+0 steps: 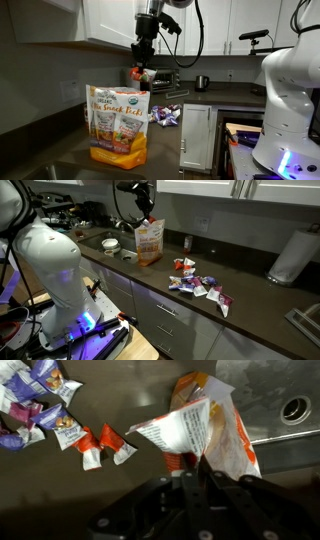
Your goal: Put one sachet in the bag
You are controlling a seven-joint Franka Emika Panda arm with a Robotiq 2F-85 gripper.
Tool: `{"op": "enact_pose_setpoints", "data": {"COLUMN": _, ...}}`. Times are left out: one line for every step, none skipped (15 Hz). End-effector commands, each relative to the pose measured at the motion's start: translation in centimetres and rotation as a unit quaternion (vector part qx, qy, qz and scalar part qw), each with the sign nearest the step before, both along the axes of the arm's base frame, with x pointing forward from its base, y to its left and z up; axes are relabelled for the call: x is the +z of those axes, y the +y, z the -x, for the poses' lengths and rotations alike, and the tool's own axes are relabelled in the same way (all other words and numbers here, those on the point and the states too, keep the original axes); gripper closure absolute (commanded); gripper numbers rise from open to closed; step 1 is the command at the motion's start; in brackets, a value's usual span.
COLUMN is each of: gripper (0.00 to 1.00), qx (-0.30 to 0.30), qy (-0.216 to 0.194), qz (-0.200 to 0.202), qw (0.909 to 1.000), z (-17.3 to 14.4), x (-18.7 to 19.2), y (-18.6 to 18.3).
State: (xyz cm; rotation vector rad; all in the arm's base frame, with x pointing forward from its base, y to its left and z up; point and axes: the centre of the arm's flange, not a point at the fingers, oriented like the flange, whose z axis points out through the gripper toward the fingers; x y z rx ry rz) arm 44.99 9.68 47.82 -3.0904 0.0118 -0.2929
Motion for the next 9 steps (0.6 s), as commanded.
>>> {"op": "enact_pose_setpoints", "data": {"gripper": 0.94, "qx": 0.024, "qy": -0.020, "qz": -0.038, "qw": 0.9988, "z": -2.6, "x": -2.1, "y": 1.4}}
{"op": "enact_pose_setpoints", "data": {"gripper": 0.94, "qx": 0.026, "qy": -0.025, "qz": -0.042, "qw": 0.9985, "z": -3.3, "x": -2.7, "y": 1.7}}
{"op": "enact_pose_setpoints", "data": {"gripper": 0.94, "qx": 0.029, "qy": -0.029, "qz": -0.047, "qw": 0.9980, "z": -3.8, "x": -3.2, "y": 1.9}}
{"op": "enact_pose_setpoints", "data": {"gripper": 0.94, "qx": 0.030, "qy": -0.031, "qz": -0.053, "qw": 0.9977, "z": -4.2, "x": -3.7, "y": 2.1}}
{"op": "enact_pose_setpoints", "data": {"gripper": 0.94, "qx": 0.030, "qy": -0.032, "qz": -0.058, "qw": 0.9973, "z": -4.6, "x": -4.3, "y": 2.3}}
{"op": "enact_pose_setpoints", "data": {"gripper": 0.94, "qx": 0.030, "qy": -0.031, "qz": -0.063, "qw": 0.9971, "z": -4.9, "x": -4.8, "y": 2.5}}
{"op": "enact_pose_setpoints", "data": {"gripper": 0.94, "qx": 0.031, "qy": -0.031, "qz": -0.064, "qw": 0.9970, "z": -5.2, "x": -5.2, "y": 2.6}}
{"op": "enact_pose_setpoints", "data": {"gripper": 0.94, "qx": 0.031, "qy": -0.030, "qz": -0.066, "qw": 0.9969, "z": -5.4, "x": -5.3, "y": 2.7}}
{"op": "enact_pose_setpoints", "data": {"gripper": 0.67, "qx": 0.030, "qy": -0.031, "qz": -0.066, "qw": 0.9969, "z": -5.5, "x": -5.2, "y": 2.7}}
